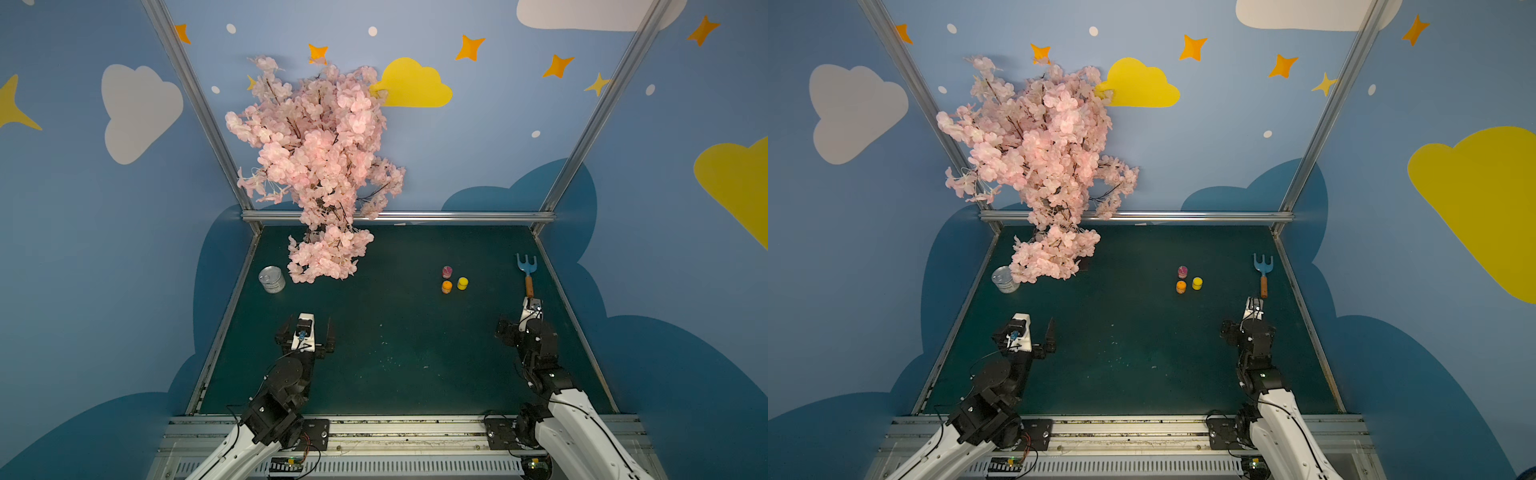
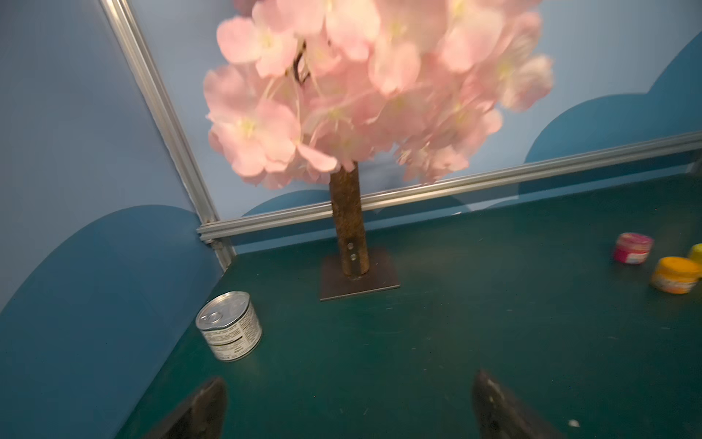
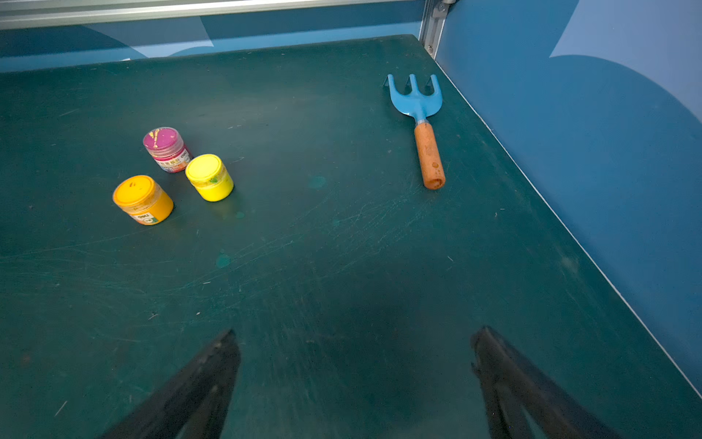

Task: Close the paint jar lid
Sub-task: Reset both arms

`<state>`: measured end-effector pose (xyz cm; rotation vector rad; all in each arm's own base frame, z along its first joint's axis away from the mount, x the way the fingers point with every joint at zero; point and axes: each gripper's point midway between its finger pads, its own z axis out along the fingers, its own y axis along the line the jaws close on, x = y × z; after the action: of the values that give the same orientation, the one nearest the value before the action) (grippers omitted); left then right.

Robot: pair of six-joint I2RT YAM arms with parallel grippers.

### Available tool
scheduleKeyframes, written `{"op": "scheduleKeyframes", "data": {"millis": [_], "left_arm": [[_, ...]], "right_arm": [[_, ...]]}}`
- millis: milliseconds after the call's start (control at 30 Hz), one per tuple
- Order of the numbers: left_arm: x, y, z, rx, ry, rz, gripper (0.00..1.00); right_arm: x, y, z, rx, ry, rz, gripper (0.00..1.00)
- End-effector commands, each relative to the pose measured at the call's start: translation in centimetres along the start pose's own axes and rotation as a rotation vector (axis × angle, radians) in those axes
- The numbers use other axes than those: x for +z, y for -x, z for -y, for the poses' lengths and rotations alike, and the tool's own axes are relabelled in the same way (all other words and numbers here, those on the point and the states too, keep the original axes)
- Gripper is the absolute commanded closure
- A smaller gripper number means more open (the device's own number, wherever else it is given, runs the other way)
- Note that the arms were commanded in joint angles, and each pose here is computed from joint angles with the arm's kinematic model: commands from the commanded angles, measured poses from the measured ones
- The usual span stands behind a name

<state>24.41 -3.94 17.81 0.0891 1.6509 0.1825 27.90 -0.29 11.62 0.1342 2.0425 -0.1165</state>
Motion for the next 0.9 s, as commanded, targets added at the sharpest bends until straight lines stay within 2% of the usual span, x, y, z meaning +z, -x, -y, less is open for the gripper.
{"op": "scheduleKeyframes", "data": {"millis": [0, 133, 233, 367, 500, 567, 633, 700, 867], "left_arm": [[2.1, -2.0, -1.3, -0.092, 0.053, -0.035, 0.00], [5.0, -5.3, -5.2, -0.292, 0.152, -0.168, 0.00], [7.6, -6.4, -6.9, -0.379, 0.174, -0.214, 0.00], [11.8, -6.3, -5.9, -0.298, 0.092, -0.266, 0.00], [13.8, -6.8, -4.2, -0.244, 0.000, -0.200, 0.00], [14.7, -7.6, -2.4, -0.208, -0.096, -0.213, 0.00], [15.9, -8.4, -1.5, -0.190, -0.137, -0.262, 0.00], [15.8, -8.6, -1.4, -0.196, -0.143, -0.286, 0.00], [16.0, -8.7, -1.3, -0.192, -0.148, -0.306, 0.00]], "right_arm": [[1.1, 1.6, -0.2, 0.000, -0.004, 0.063, 0.03], [3.4, 1.6, -0.5, -0.055, -0.028, -0.002, 0.03], [5.3, 2.5, -0.9, -0.100, -0.024, -0.023, 0.03], [7.1, 3.4, -3.4, -0.137, 0.089, -0.004, 0.03], [8.5, 4.4, -4.2, -0.149, 0.126, 0.067, 0.03], [9.7, 3.6, -4.2, -0.134, 0.138, 0.033, 0.04], [11.1, 2.5, -4.4, -0.132, 0.144, 0.008, 0.03], [11.2, 2.3, -4.1, -0.102, 0.192, -0.028, 0.03], [11.1, 2.4, -4.1, -0.105, 0.188, -0.020, 0.03]]}}
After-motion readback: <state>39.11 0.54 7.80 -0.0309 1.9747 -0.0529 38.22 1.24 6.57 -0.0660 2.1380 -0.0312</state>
